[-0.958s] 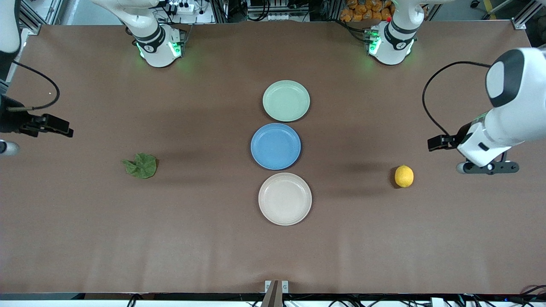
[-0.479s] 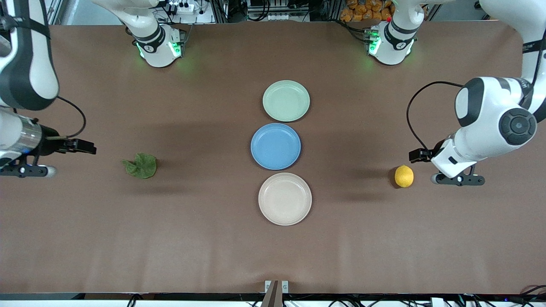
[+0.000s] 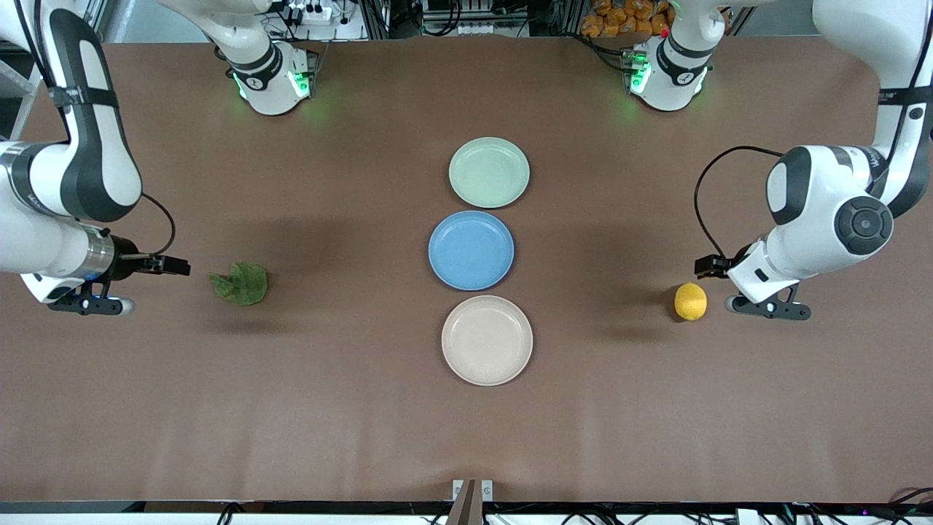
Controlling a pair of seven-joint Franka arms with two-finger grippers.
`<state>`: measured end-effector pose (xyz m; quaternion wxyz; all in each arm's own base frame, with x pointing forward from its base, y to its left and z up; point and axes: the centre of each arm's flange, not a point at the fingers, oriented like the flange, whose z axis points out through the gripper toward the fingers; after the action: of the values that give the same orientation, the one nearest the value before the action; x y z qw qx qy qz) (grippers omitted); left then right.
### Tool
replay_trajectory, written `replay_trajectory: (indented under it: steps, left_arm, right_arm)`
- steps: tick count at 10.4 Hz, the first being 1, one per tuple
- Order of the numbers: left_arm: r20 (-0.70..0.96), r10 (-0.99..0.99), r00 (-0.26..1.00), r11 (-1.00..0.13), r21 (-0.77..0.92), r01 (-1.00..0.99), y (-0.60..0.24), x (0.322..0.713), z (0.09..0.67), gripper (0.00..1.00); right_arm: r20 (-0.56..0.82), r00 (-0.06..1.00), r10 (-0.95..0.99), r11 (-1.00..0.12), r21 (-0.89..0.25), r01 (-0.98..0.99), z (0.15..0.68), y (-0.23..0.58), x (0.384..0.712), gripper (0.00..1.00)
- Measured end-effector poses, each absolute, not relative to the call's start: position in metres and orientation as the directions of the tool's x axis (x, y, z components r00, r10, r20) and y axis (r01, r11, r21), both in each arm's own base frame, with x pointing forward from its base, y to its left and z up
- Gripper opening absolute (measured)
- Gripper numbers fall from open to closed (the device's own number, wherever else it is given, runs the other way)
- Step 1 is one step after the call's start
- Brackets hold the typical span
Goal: Place lemon and lettuce in plates
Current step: 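Reach the left gripper to the lemon while the right gripper reaches the lettuce, then close the left gripper on the lemon while the right gripper grasps the lettuce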
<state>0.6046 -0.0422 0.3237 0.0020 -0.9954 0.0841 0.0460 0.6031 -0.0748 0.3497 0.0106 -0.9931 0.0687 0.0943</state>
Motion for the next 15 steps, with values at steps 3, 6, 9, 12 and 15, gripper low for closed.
replay_trajectory:
  steps: [3, 6, 9, 12, 15]
  left_arm:
    - [-0.076, -0.187, 0.979, -0.982, 0.008, -0.187, -0.043, 0.608, 0.286, 1.00]
    - [-0.070, -0.208, 0.976, -0.978, 0.013, -0.207, -0.044, 0.613, 0.245, 1.00]
    - [-0.065, -0.241, 0.968, -0.970, 0.018, -0.241, -0.044, 0.614, 0.220, 1.00]
    - [-0.061, -0.251, 0.966, -0.968, 0.020, -0.251, -0.044, 0.614, 0.203, 1.00]
    - [-0.068, -0.251, 0.966, -0.968, 0.022, -0.250, -0.043, 0.613, 0.193, 1.00]
  right_arm:
    - [-0.153, 0.971, -0.186, -0.982, -0.001, -0.188, 0.313, -0.076, 0.598, 1.00]
    - [-0.173, 0.968, -0.182, -0.983, 0.000, -0.184, 0.282, -0.069, 0.592, 1.00]
    - [-0.169, 0.968, -0.185, -0.982, 0.000, -0.187, 0.263, -0.068, 0.594, 1.00]
    - [-0.207, 0.963, -0.175, -0.984, 0.004, -0.178, 0.234, -0.055, 0.592, 1.00]
    - [-0.214, 0.959, -0.184, -0.982, 0.010, -0.186, 0.214, -0.049, 0.591, 1.00]
